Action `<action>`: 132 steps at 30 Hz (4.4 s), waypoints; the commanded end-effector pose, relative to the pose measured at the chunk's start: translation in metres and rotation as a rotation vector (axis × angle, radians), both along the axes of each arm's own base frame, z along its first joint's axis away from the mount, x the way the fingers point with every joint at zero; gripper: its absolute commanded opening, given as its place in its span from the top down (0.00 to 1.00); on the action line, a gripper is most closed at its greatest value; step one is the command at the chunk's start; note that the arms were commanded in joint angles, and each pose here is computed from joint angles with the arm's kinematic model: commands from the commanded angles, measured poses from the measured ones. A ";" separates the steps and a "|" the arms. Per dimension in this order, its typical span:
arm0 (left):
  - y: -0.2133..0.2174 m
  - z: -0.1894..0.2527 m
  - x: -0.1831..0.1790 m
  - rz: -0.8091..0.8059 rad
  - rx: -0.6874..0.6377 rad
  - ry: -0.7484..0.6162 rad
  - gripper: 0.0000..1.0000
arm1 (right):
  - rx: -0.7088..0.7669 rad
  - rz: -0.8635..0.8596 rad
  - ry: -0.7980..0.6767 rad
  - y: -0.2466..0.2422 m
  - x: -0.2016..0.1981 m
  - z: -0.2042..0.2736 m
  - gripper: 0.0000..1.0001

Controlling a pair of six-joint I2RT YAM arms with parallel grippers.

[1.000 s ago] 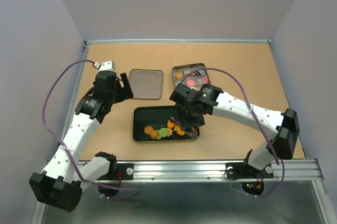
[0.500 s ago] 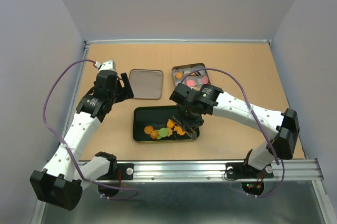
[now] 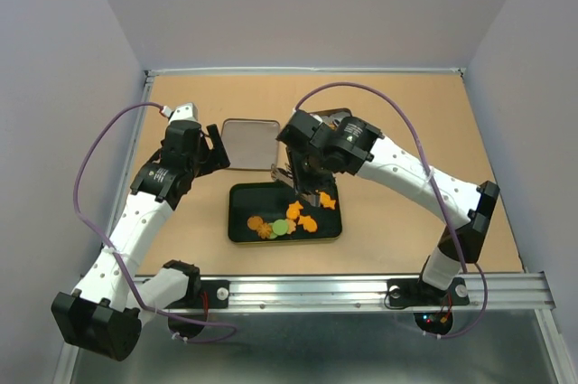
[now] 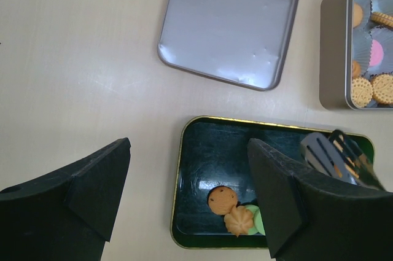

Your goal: Pack the cookies

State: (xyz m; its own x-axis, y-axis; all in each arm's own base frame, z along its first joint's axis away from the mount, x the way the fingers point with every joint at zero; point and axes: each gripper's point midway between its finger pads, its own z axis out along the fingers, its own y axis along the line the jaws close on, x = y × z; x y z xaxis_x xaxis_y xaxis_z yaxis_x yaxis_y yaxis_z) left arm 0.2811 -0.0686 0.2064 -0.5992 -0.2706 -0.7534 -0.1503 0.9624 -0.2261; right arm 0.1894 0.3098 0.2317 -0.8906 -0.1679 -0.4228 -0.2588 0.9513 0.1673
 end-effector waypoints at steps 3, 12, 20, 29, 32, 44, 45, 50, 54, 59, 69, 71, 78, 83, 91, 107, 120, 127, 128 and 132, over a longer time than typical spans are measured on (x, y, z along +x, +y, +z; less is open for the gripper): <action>-0.001 0.026 0.005 0.004 -0.022 -0.080 0.12 | -0.050 -0.071 -0.127 -0.026 0.045 0.024 0.71; -0.001 0.025 0.005 0.006 -0.020 -0.073 0.12 | -0.117 -0.242 -0.184 -0.100 0.111 0.033 0.72; -0.004 0.028 0.014 0.003 -0.016 -0.073 0.12 | -0.189 -0.270 -0.117 -0.130 0.117 0.003 0.73; -0.003 0.026 0.018 0.009 -0.003 -0.066 0.12 | -0.209 -0.301 -0.082 -0.143 0.117 -0.017 0.73; -0.004 0.026 0.020 0.007 -0.005 -0.064 0.12 | -0.219 -0.302 -0.074 -0.146 0.116 -0.023 0.72; -0.004 0.030 0.024 0.006 0.005 -0.064 0.12 | -0.190 -0.295 -0.102 -0.143 0.125 -0.013 0.48; -0.004 0.028 0.025 0.005 0.007 -0.059 0.12 | -0.188 -0.295 -0.109 -0.143 0.126 -0.009 0.48; -0.006 0.027 0.027 0.001 0.001 -0.060 0.12 | -0.194 -0.315 -0.157 -0.151 0.126 0.012 0.48; -0.009 0.029 0.031 -0.004 -0.002 -0.060 0.12 | -0.193 -0.351 -0.246 -0.162 0.131 0.039 0.47; -0.013 0.035 0.036 -0.014 -0.012 -0.067 0.12 | -0.244 -0.454 -0.257 -0.205 0.146 0.039 0.45; -0.014 0.047 0.039 -0.019 -0.009 -0.076 0.12 | -0.211 -0.621 -0.188 -0.285 0.177 -0.013 0.46; -0.014 0.050 0.039 -0.022 -0.012 -0.078 0.12 | -0.223 -0.665 -0.145 -0.302 0.179 -0.036 0.46; -0.005 0.054 0.029 -0.008 0.020 -0.076 0.12 | -0.222 -0.729 -0.043 -0.329 0.177 -0.092 0.48; -0.002 0.048 0.023 0.009 0.011 -0.063 0.12 | -0.141 -0.732 0.010 -0.315 0.167 -0.120 0.48; -0.006 0.048 0.026 0.014 -0.006 -0.057 0.12 | -0.120 -0.741 0.156 -0.304 0.126 -0.182 0.46; -0.003 0.051 0.046 0.044 0.033 -0.057 0.12 | -0.210 -0.753 0.164 -0.320 0.120 -0.192 0.07; 0.058 0.032 0.085 0.230 0.120 0.016 0.12 | 0.095 -0.694 -0.011 -0.279 0.150 -0.069 0.00; 0.086 -0.028 0.109 0.301 0.114 0.131 0.13 | 0.300 -0.601 -0.021 -0.241 0.133 -0.020 0.00; 0.082 -0.041 0.112 0.278 0.109 0.157 0.13 | 0.308 -0.595 -0.017 -0.239 0.130 -0.016 0.00; 0.072 -0.062 0.133 0.222 0.083 0.165 0.14 | 0.351 -0.563 -0.030 -0.231 0.126 0.003 0.00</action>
State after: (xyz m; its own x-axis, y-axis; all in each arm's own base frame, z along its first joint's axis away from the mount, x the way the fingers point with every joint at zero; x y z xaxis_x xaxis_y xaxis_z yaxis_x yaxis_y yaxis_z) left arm 0.3913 0.0138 0.1500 -0.6589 -0.3723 -0.6536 -0.4440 0.8939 -0.0615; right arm 0.3204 0.0612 0.1971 -0.7894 0.4825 -0.3794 0.3235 0.8524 0.4109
